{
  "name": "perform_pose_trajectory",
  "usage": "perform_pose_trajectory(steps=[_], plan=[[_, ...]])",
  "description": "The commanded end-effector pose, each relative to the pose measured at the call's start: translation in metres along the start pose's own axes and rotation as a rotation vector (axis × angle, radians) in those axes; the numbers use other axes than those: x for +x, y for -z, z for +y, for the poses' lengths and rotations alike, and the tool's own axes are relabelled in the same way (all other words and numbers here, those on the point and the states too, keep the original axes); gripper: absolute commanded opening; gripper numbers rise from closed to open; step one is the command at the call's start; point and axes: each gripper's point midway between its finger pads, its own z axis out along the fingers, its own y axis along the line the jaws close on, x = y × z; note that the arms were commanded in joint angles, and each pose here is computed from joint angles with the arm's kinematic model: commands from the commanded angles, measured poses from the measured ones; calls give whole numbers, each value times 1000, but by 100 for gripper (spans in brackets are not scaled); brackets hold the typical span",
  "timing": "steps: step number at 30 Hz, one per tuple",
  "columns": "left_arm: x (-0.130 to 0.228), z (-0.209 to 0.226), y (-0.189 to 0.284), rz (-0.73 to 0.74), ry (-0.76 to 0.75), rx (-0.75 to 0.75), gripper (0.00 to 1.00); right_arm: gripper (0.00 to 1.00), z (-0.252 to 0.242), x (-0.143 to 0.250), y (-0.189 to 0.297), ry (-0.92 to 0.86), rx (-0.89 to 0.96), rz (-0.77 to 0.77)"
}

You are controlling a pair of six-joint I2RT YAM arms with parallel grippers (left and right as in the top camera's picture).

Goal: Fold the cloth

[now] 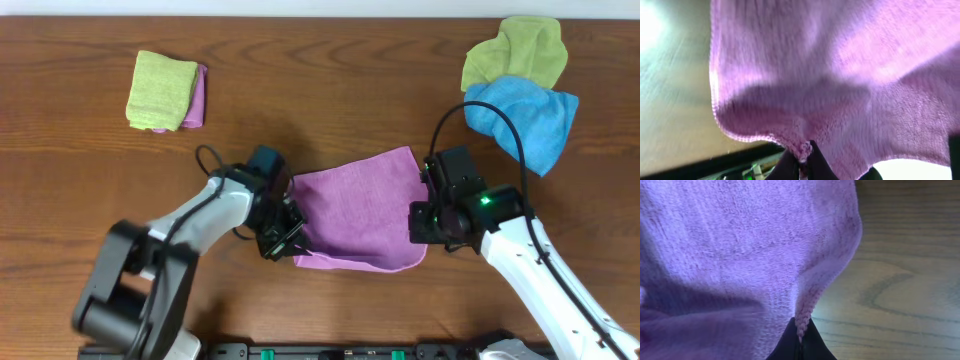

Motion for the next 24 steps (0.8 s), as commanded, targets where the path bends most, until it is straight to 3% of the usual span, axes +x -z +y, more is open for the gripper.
perform_pose_trajectory(steps=[1,10,24], plan=[[3,-10,22,-84,-80,13,6,1,-7,-4,0,-20,45,-21],[-5,-18,53,-291,-65,27,6,1,2,-60,3,-20,28,-246],[-74,-39,86,-668,-65,55,6,1,12,-130,-47,31,64,-414]])
